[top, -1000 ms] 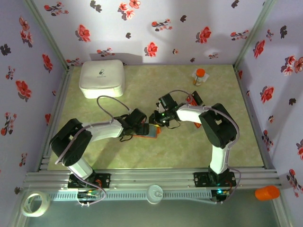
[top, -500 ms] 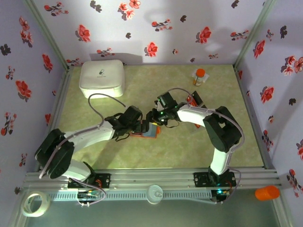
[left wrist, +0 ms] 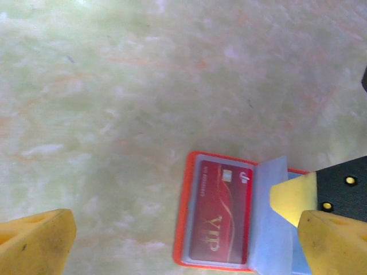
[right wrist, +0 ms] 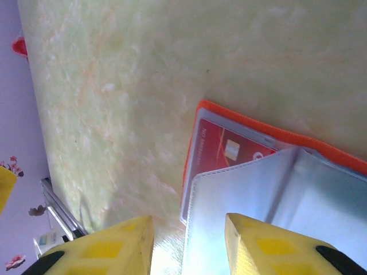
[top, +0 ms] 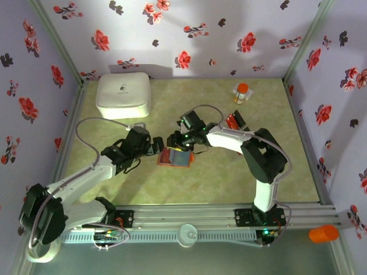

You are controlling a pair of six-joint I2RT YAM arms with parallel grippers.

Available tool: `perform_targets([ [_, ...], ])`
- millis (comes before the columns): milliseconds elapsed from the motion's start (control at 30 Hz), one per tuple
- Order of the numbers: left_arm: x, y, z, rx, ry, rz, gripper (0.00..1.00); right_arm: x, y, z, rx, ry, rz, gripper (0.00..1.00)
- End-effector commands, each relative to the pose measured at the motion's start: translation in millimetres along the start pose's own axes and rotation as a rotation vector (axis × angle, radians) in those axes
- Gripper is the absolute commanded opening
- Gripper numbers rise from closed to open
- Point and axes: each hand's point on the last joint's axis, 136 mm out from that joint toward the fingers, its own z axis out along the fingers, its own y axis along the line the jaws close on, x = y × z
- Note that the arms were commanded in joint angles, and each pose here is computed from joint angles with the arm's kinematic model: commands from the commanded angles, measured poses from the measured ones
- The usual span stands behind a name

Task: Put the credit cards into the card holder

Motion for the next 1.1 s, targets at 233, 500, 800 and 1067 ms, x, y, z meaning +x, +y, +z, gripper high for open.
perform_targets([
  [233,1.3,23.0,-1.0,-0.031,0.001,-0.043,1.00,-10.1,-3.5,32.6,0.034,0.012,0.028,0.39],
  [500,7.7,27.6,4.8,-0.039,0.019,-0.051,1.00,-10.5,-10.5,46.5,0.024,0.021,0.036,0.39],
  [800,18.4,31.0,13.5,-0.052,0.053,-0.047,1.00,-10.6,-5.4,42.5,0.000,0.032,0.018,0.39],
  [1067,21.1,26.7,20.6,-0.043,0.076,-0.038,1.00,-23.5,8.0,18.0,-0.031,-0.010,0.007,0.39],
])
